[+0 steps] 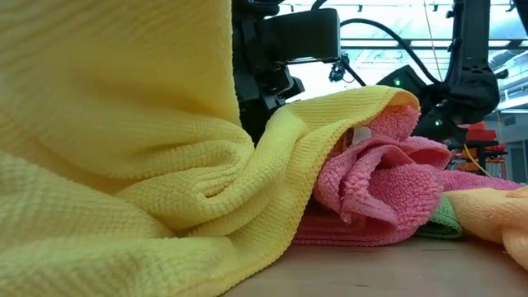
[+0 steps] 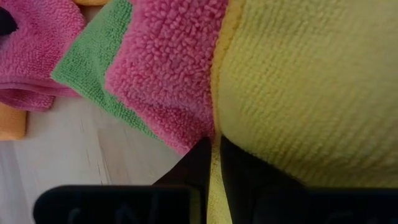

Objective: Fold microfiber towels
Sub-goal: Fold the orange microfiber towel

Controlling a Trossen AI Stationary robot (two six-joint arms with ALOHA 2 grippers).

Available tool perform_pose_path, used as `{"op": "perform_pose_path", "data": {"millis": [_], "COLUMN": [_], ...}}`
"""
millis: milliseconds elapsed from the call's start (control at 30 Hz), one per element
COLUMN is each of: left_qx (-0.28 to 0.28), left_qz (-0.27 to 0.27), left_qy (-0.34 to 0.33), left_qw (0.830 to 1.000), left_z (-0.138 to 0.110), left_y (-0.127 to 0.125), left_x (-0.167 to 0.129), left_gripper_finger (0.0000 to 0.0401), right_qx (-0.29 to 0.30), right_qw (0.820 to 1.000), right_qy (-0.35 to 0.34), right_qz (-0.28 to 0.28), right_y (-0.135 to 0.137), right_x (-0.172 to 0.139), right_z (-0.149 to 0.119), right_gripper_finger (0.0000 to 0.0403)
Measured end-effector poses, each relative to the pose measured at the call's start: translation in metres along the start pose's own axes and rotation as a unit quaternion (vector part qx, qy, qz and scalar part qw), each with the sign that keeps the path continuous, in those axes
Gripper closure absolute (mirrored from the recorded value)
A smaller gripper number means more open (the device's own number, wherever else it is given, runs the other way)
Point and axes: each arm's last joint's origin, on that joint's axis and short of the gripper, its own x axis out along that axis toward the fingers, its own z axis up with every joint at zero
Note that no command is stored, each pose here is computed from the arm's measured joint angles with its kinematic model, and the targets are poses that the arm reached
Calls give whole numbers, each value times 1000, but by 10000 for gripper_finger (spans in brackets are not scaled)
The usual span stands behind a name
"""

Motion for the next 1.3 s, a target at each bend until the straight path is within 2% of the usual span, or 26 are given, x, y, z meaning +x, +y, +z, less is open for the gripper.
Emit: {"op": "perform_pose_path", "data": {"millis": [100, 233, 367, 533, 800, 933, 1100, 1300], "left_qx": [0, 0, 0, 0, 2, 1, 1, 1], "left_qz": [0, 0, 0, -1, -1, -1, -1, -1], "left_qy": [0, 0, 3, 5, 6, 6, 6, 7], "left_qw": [1000, 1000, 1000, 1000, 1000, 1000, 1000, 1000], "left_z": [0, 0, -1, -1, -1, -1, -1, -1], "left_y": [0, 0, 0, -1, -2, -2, -2, -2], "left_x": [0, 0, 0, -1, -1, -1, -1, -1], "left_gripper_finger": [360, 361, 356, 360, 366, 361, 366, 370], "right_qx": [-13, -21, -30, -43, 1, -12, -24, -4], "right_qw": [1000, 997, 994, 997, 999, 999, 999, 999], "right_qy": [-13, -74, -93, -33, 20, 16, -26, 29], "right_qz": [-1, -1, 43, 50, 25, 26, 31, 19], "right_y": [-1, -2, 6, 14, 8, 9, 10, 4], "right_x": [-9, -23, -31, -30, -31, -30, -42, -70], "right_z": [9, 33, 41, 23, -8, -3, 16, 18], "right_gripper_finger": [194, 194, 194, 194, 199, 199, 199, 199]}}
